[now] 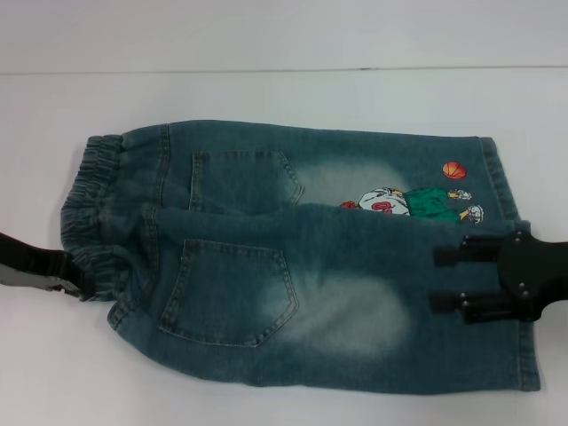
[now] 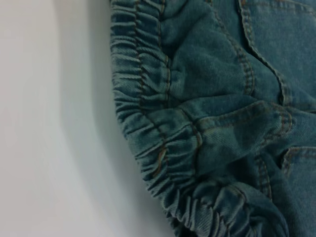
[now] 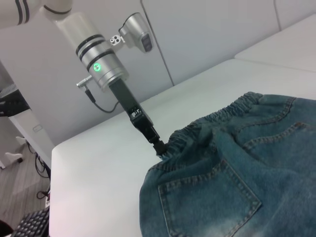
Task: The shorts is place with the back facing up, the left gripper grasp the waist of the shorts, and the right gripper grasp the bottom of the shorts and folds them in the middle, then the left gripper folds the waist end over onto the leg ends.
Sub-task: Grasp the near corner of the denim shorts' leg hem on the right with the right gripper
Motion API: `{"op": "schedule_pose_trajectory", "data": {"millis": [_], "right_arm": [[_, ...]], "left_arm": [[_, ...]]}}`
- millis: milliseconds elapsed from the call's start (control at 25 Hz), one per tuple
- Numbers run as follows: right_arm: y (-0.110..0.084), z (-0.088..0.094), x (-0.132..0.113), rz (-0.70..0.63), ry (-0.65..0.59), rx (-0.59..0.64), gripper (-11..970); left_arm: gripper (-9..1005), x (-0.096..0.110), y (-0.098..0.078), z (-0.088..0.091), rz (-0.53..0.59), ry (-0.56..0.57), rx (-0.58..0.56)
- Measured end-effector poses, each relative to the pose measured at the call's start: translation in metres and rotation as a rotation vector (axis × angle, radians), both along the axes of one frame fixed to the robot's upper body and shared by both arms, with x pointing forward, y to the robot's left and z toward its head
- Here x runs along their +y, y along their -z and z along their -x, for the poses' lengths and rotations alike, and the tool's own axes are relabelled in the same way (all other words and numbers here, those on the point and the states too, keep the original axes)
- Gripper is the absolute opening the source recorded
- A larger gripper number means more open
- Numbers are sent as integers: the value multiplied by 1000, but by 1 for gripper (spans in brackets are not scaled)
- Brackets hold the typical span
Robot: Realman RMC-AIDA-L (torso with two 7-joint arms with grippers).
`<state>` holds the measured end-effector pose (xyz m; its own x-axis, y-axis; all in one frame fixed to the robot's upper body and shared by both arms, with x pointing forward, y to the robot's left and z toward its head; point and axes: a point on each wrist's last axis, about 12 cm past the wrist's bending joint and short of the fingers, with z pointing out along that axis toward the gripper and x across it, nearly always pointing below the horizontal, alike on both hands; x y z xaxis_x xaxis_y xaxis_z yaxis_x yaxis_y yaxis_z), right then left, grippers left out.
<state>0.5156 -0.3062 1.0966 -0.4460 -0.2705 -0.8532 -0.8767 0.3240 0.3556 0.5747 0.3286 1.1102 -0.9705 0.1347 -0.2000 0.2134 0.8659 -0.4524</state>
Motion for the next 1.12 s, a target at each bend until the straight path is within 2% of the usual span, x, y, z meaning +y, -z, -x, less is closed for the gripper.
{"op": "schedule_pose_trajectory", "data": {"millis": [80,240,400,600,880,1120], "right_arm": [[-4,-3,-1,-9,12,18,807],[-22,-19,-6,-12,58,128,798],[-49,-28,-14,81,17,181,789],[-69,-28,-22,222,-20,215,778],[-57,-22,-34,459,-35,338,763],[-43,-17,-30,575,-100,425,750]], "left_arm": [[174,0,-1,0,1,0,0],[66,2,-5,-3,1,-3,-3],[47,3,-14,-8,3,-5,-23],[42,4,-24,-12,-1,-9,-43],[42,1,-30,-17,4,-3,-51],[42,-1,-35,-21,3,-5,-58]]}}
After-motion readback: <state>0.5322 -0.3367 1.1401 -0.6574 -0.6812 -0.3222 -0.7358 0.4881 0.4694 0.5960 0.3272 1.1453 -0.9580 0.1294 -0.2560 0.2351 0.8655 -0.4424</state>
